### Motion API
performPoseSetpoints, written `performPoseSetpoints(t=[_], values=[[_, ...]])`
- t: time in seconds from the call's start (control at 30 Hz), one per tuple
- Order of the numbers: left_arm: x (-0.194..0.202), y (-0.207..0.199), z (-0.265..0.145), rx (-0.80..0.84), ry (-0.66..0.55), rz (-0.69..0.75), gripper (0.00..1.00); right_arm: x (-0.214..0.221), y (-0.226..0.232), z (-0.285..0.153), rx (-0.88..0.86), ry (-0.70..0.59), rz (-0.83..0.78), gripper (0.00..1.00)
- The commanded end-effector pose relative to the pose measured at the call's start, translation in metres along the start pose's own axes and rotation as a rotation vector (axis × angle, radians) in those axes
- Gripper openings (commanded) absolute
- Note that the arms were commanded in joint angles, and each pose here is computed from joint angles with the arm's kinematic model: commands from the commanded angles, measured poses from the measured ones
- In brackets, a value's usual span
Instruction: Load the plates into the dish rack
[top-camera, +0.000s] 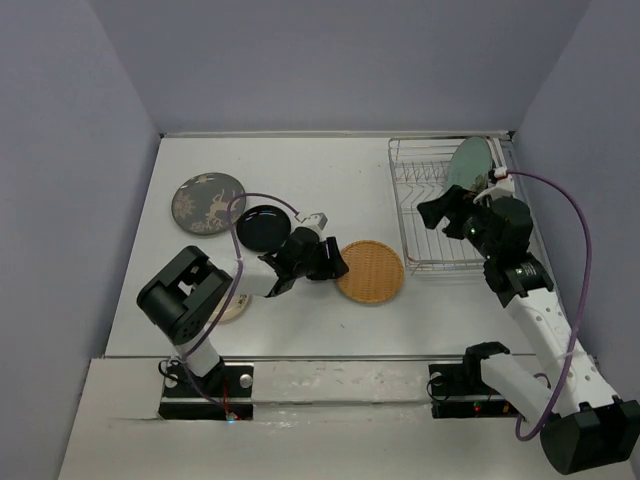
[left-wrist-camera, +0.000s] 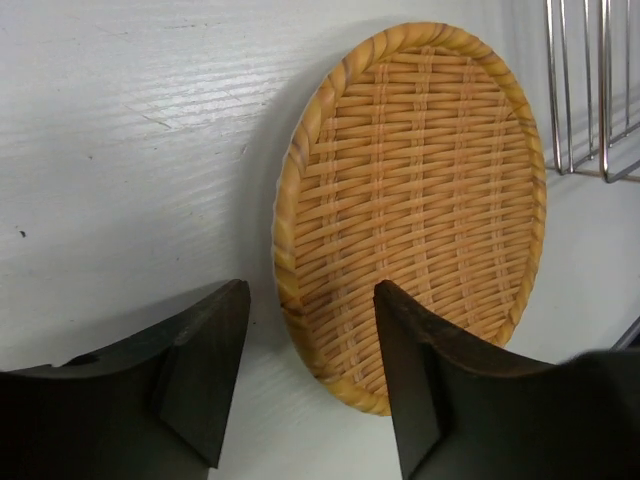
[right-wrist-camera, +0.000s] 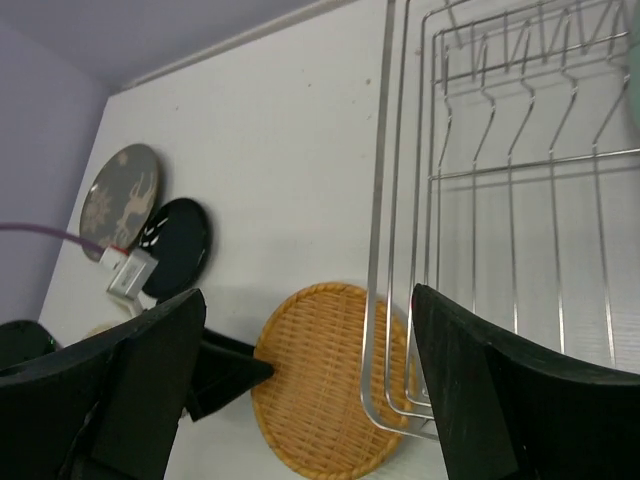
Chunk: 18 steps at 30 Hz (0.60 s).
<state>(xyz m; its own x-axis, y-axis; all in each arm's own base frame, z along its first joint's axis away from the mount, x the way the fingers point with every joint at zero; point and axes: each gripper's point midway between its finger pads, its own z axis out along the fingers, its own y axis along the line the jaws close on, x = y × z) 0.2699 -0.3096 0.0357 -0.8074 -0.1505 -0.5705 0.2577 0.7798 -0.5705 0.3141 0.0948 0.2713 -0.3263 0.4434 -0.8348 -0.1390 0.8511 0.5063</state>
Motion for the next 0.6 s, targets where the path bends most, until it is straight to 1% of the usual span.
performPoseSetpoints(t=[0.0,0.07,0.1,0.17,0.2,0.23,0.27,0.33,0.37,0.4,0.47,0.53,0.57], values=[[-0.003,-0.005,0.007,0.023,-0.016,0.005,0.58,0.021,0.037,-0.006,-0.189,0.058,0.001,0.89],[-0.002,-0.005,0.010,0.027,-0.021,0.001,0.48,0.029,0.047,-0.009,-0.236,0.083,-0.009,0.89],[-0.003,-0.006,0.011,0.031,-0.023,-0.002,0.38,0.033,0.047,-0.010,-0.246,0.094,-0.010,0.89],[0.000,-0.003,0.012,0.029,-0.021,-0.002,0.28,0.040,0.055,-0.011,-0.278,0.114,-0.015,0.89],[-0.003,-0.005,0.012,0.041,-0.033,-0.004,0.18,0.042,0.057,-0.012,-0.294,0.126,-0.019,0.89],[0.000,-0.004,0.010,0.045,-0.031,-0.016,0.10,0.046,0.061,-0.012,-0.313,0.138,-0.027,0.88],[0.000,-0.005,0.008,0.055,-0.032,-0.020,0.06,0.049,0.065,-0.013,-0.336,0.153,-0.043,0.87],[-0.009,-0.010,0.000,0.076,-0.069,-0.025,0.06,0.060,0.073,-0.014,-0.386,0.196,-0.061,0.87],[-0.006,-0.005,-0.005,0.067,-0.072,-0.022,0.06,0.064,0.082,-0.017,-0.420,0.213,-0.083,0.87],[-0.014,-0.009,-0.014,0.082,-0.102,-0.019,0.06,0.071,0.086,-0.017,-0.445,0.240,-0.093,0.87],[-0.011,-0.006,-0.028,0.095,-0.107,-0.024,0.06,0.079,0.095,-0.020,-0.487,0.268,-0.137,0.87],[-0.013,-0.014,-0.045,0.132,-0.125,-0.023,0.06,0.088,0.110,-0.024,-0.534,0.301,-0.171,0.89],[-0.020,-0.026,-0.064,0.182,-0.157,-0.014,0.06,0.094,0.117,-0.025,-0.555,0.323,-0.196,0.91]])
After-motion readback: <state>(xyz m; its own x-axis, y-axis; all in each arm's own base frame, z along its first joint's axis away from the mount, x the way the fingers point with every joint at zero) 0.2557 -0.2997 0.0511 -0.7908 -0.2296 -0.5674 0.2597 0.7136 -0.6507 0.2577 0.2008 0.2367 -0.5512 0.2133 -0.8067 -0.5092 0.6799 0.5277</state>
